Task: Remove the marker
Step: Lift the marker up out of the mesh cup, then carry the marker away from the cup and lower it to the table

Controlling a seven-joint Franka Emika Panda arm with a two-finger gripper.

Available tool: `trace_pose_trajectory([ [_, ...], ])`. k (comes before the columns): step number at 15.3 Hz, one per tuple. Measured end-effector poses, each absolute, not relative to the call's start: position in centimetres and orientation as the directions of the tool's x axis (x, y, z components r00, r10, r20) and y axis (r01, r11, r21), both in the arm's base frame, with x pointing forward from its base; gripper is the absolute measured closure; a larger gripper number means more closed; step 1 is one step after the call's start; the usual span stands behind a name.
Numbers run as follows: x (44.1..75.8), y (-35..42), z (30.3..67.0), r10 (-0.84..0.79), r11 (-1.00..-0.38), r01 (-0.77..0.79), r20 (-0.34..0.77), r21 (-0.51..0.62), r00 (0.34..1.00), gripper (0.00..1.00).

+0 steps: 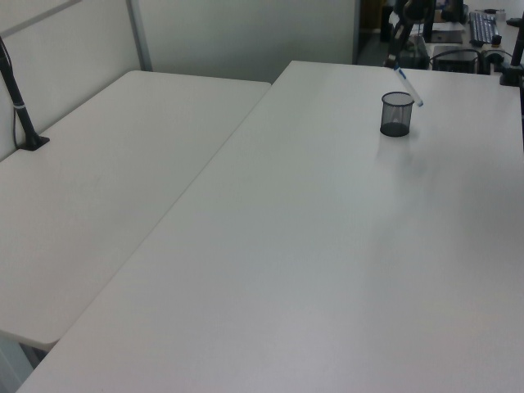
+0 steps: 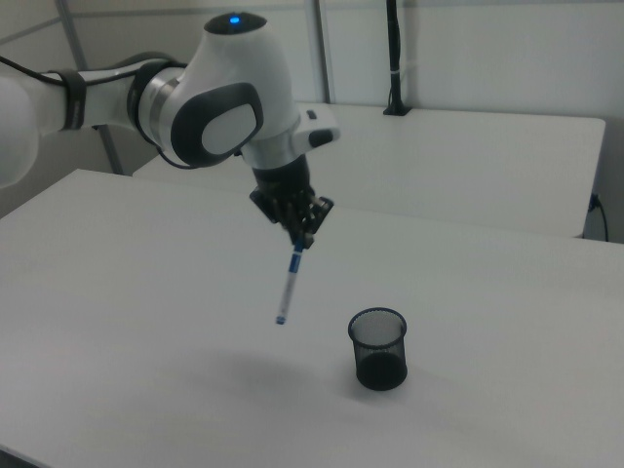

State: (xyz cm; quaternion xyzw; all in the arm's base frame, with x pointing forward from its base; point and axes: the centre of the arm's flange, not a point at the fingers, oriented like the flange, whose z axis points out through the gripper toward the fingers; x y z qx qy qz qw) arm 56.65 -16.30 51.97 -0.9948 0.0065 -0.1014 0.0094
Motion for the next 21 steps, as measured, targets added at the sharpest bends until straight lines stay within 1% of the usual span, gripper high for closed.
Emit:
trace_pose_trajectory([
  [3, 58.6, -12.1, 47.9, -0.033, -0.998, -0.026, 0.125, -0.060, 0.992, 0.82],
  [6, 59.8, -8.8, 43.8, -0.029, -0.996, -0.024, 0.053, -0.082, 0.998, 0.82],
  [9, 60.7, -6.5, 40.5, -0.040, -0.998, -0.040, -0.002, -0.041, 0.999, 0.82],
  [13, 62.0, -5.1, 37.6, -0.048, -0.999, -0.047, 0.013, -0.011, 0.999, 0.82],
  [17, 62.9, -4.7, 35.6, -0.071, -0.996, -0.073, 0.058, 0.042, 0.996, 0.82],
  [21, 63.3, -4.0, 33.0, -0.066, -0.995, -0.073, 0.094, 0.066, 0.993, 0.82],
])
